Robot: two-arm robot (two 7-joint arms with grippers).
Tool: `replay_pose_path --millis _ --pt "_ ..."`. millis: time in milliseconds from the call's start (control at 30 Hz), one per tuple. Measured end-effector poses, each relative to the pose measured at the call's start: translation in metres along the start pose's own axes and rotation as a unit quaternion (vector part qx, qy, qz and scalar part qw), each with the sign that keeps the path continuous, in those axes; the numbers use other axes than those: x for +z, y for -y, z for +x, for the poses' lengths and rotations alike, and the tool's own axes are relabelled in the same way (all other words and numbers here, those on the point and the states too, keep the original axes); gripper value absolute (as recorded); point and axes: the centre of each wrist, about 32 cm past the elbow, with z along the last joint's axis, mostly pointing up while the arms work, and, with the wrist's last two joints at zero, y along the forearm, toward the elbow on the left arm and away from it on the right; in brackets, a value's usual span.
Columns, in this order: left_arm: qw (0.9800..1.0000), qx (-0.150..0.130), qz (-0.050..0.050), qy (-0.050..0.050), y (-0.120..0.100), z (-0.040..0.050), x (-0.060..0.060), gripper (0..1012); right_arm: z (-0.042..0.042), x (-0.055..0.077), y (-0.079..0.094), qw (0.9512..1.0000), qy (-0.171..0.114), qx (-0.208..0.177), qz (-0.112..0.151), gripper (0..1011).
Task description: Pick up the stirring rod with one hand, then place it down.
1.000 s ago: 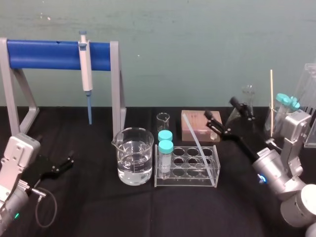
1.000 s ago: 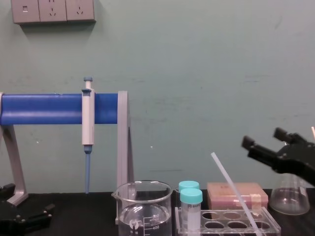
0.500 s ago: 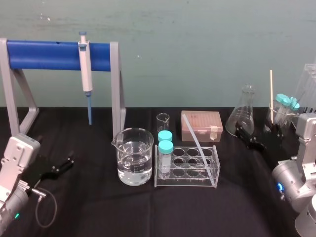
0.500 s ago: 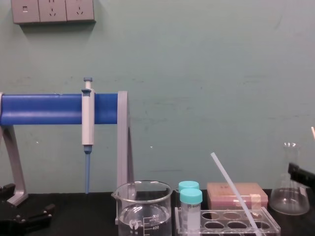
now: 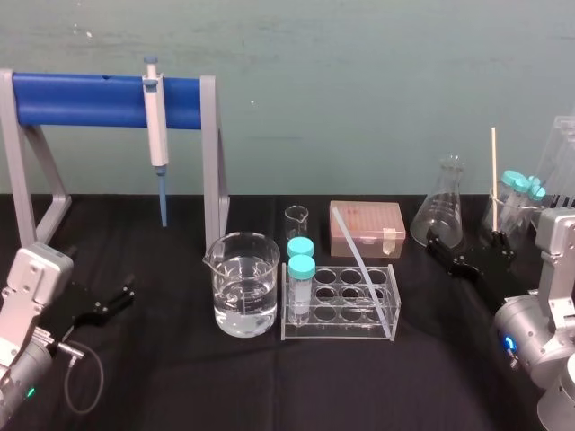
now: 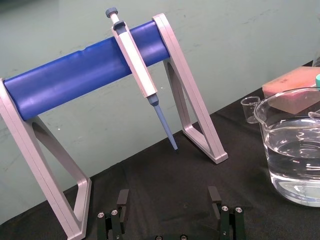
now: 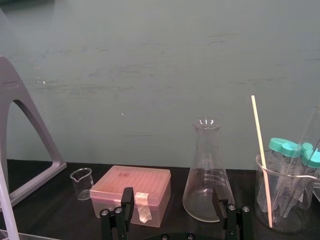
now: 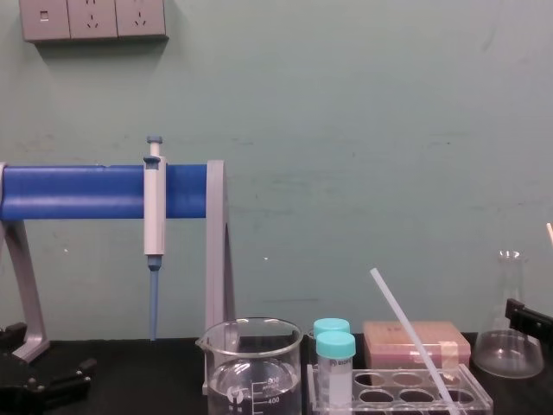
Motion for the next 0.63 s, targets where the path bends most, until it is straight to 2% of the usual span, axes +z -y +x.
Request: replay_pose_path --millis 633 --pt "1.0 0.0 0.0 0.0 0.0 0.0 0.0 1000 -0.0001 0.0002 0.0007 1.0 0.0 -0.004 -0.003 1000"
